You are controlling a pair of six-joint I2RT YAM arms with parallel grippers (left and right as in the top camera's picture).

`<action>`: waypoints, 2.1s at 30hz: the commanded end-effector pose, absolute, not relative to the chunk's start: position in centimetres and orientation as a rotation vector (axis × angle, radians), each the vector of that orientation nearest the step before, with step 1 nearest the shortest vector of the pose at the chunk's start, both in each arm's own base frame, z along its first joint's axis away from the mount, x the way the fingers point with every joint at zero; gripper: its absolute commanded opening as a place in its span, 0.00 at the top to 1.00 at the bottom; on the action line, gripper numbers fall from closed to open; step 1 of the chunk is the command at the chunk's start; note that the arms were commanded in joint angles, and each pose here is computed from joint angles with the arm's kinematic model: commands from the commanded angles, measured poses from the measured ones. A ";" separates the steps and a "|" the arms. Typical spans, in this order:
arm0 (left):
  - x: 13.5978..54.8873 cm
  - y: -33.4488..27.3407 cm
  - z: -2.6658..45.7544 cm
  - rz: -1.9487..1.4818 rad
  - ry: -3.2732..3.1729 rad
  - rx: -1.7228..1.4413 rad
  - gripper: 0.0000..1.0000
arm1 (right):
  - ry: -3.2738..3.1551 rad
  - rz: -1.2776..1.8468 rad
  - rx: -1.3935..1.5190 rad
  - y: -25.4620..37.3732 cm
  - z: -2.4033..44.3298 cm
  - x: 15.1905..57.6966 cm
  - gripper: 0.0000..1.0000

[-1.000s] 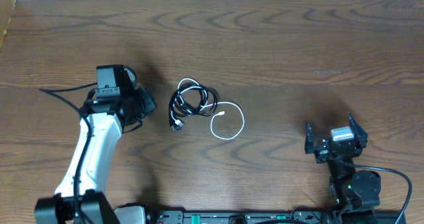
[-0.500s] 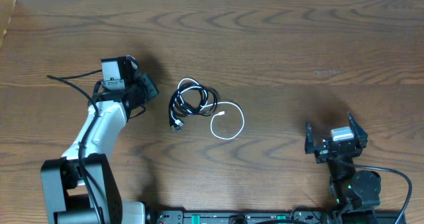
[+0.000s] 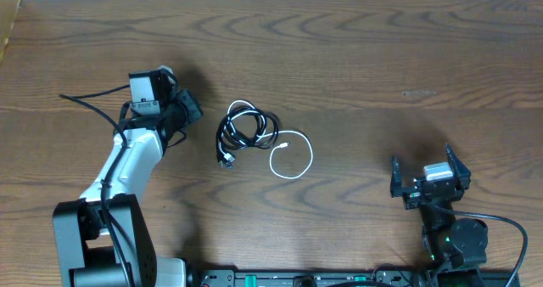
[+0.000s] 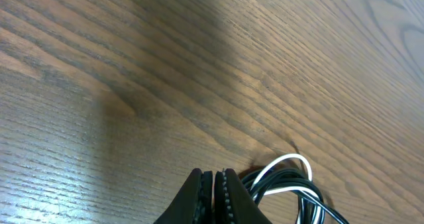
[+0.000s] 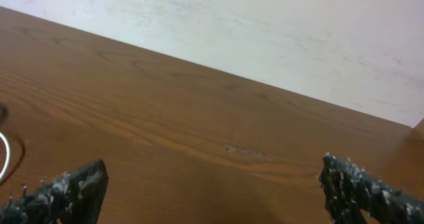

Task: Untangle cables
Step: 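Lower the left gripper onto the bundle and close on the cables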

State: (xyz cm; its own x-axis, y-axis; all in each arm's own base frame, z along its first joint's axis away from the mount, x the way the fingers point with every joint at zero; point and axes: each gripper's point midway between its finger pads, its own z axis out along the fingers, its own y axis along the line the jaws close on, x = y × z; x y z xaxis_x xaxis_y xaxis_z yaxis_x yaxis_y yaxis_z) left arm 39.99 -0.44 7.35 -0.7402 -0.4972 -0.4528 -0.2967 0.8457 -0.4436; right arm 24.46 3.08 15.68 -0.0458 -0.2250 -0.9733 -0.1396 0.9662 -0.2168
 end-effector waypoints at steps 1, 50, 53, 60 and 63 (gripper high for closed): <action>39.8 -0.4 7.0 -0.461 2.455 -0.574 0.90 | 1.621 -0.070 -0.293 3.2 15.6 24.4 0.01; 39.8 -0.4 7.0 -0.461 2.458 -0.576 0.83 | 1.621 -0.070 -0.293 3.2 15.6 24.4 0.01; 39.8 -0.4 7.0 -0.461 2.458 -0.576 0.83 | 1.621 -0.070 -0.293 3.2 15.6 24.4 0.01; 40.1 -0.4 7.3 -0.462 2.440 -0.568 0.83 | 1.621 -0.070 -0.293 3.2 15.6 24.4 0.01; 40.3 -0.4 7.4 -0.462 2.433 -0.566 0.83 | 1.617 -0.072 -0.293 3.2 15.7 24.4 0.01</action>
